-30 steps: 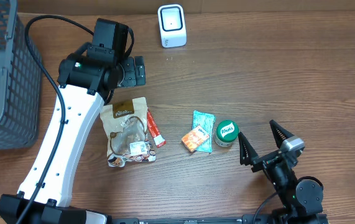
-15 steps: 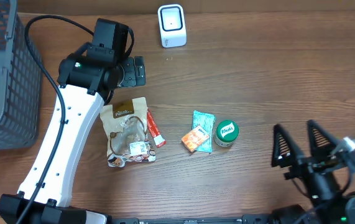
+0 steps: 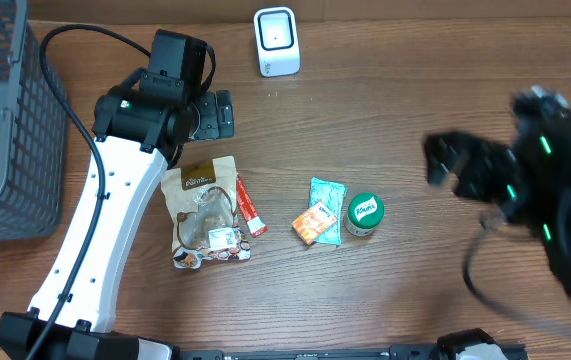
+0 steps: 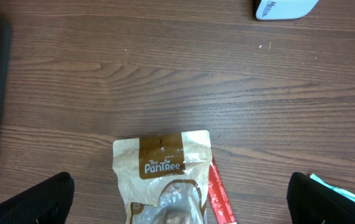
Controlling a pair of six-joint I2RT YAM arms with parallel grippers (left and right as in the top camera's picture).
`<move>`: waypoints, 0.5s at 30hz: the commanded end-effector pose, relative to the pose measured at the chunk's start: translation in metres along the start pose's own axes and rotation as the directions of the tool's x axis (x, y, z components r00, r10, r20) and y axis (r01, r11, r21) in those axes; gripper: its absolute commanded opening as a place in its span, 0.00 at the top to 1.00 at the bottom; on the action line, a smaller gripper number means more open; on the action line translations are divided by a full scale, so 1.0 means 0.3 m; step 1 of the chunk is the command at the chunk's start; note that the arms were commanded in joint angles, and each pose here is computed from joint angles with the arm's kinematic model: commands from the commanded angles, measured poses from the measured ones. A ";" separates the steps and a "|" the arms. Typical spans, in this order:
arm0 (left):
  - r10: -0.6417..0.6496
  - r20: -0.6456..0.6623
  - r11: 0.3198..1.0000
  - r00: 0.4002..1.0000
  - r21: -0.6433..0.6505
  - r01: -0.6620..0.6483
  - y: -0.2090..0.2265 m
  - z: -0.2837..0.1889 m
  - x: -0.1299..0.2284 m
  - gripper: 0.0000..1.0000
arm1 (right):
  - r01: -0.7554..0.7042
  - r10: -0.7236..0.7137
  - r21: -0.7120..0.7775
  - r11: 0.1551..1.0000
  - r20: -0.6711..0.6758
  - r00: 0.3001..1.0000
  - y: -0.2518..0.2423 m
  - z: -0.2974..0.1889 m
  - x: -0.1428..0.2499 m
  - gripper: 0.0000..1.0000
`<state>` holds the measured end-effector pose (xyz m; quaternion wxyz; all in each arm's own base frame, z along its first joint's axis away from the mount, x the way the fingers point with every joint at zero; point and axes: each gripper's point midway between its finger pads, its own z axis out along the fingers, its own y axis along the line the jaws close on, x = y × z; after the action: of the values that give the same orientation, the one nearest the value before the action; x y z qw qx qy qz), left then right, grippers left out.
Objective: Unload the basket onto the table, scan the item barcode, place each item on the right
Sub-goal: 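Move the right gripper over the green-lidded jar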
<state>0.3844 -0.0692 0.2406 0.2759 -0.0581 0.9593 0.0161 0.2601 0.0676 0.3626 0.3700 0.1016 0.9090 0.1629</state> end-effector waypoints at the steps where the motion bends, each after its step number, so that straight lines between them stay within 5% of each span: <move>1: 0.014 0.020 1.000 1.000 -0.011 -0.014 0.009 -0.014 -0.018 0.00 | -0.028 -0.007 -0.202 0.979 -0.169 0.986 0.142 0.084 0.031 0.00; 9: 0.014 0.020 1.000 1.000 -0.011 -0.014 0.009 -0.014 -0.018 0.00 | -0.163 0.077 -0.144 0.976 -0.476 0.876 0.145 0.300 0.150 0.00; 15: 0.014 0.021 1.000 1.000 -0.011 -0.013 0.009 -0.014 -0.018 0.00 | -0.251 0.363 0.277 0.927 -0.511 0.779 -0.015 0.412 0.254 0.00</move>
<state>0.3845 -0.0688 0.2406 0.2762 -0.0584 0.9592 0.0172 0.2904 0.1259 0.2438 0.0566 0.1513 0.9634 0.2139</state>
